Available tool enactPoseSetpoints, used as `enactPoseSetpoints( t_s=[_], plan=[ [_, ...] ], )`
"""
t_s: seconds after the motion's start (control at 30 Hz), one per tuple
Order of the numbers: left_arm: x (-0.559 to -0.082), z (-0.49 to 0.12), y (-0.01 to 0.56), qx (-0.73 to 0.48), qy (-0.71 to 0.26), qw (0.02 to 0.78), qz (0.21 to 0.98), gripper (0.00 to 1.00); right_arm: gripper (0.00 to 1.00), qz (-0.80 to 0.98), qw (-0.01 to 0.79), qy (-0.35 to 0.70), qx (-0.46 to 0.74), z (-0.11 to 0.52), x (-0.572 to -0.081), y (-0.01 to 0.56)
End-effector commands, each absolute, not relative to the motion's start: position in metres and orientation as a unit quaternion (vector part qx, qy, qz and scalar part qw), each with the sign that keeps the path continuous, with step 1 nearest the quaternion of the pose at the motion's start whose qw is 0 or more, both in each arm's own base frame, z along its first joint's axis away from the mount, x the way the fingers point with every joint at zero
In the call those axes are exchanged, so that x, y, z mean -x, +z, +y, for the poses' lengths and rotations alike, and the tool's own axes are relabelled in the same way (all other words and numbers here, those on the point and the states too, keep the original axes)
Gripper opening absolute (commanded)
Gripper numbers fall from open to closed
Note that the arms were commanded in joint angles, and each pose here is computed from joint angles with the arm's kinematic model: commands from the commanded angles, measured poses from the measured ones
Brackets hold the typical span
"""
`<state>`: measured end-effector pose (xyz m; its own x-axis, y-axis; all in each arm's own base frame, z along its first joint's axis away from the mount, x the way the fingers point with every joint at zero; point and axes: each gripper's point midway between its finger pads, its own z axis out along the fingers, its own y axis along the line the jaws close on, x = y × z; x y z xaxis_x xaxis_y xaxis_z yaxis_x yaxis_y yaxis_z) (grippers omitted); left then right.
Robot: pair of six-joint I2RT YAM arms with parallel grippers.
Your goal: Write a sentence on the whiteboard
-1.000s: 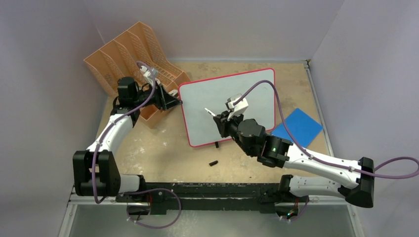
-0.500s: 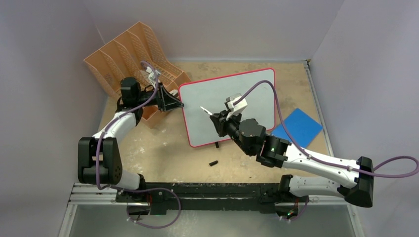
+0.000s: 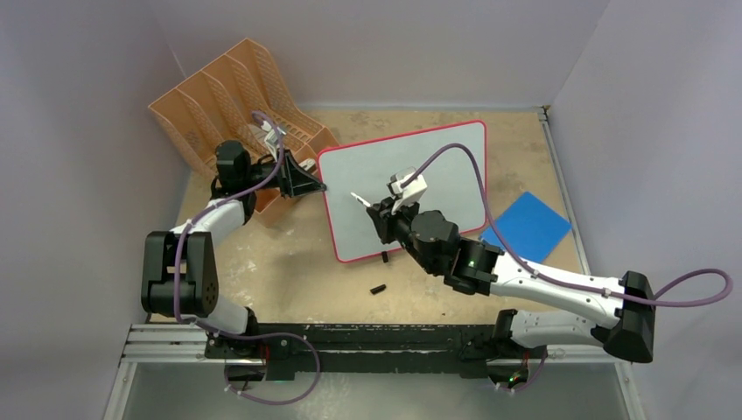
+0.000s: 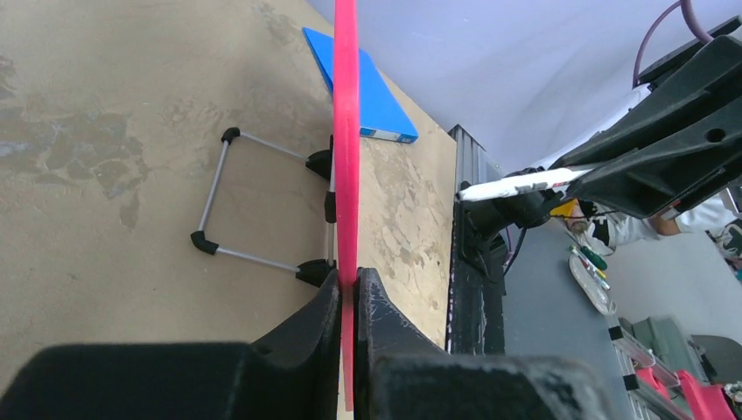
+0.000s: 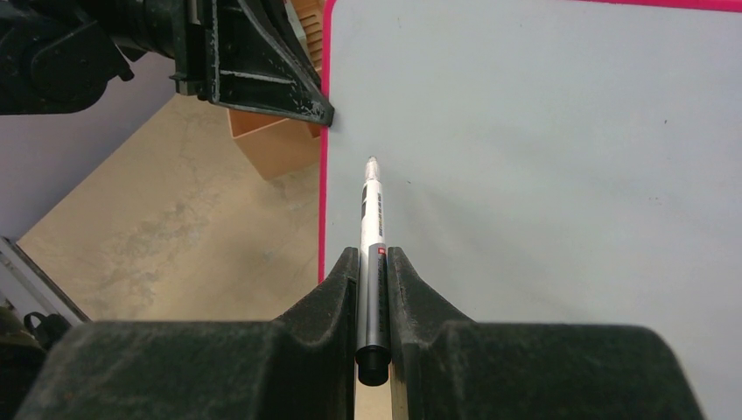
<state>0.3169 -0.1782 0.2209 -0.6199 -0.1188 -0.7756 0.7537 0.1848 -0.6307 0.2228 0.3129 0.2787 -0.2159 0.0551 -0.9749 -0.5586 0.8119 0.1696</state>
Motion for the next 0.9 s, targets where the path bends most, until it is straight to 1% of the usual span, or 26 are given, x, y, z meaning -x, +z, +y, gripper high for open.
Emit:
enactPoseSetpoints(
  t_s=[0.0, 0.33, 0.87],
  plan=[
    [-0.310, -0.177, 0.227, -0.266, -0.596, 0.378, 0.657, 0.00, 0.00, 0.717, 0.622, 0.271, 0.159, 0.323, -0.226, 0.305],
    [-0.306, -0.177, 0.218, -0.287, -0.581, 0.396, 0.650, 0.00, 0.00, 0.715, 0.635, 0.255, 0.143, 0.329, -0.236, 0.311],
    [-0.308, -0.176, 0.225, -0.288, -0.569, 0.411, 0.651, 0.00, 0.00, 0.709, 0.658, 0.221, 0.126, 0.347, -0.251, 0.318]
  ],
)
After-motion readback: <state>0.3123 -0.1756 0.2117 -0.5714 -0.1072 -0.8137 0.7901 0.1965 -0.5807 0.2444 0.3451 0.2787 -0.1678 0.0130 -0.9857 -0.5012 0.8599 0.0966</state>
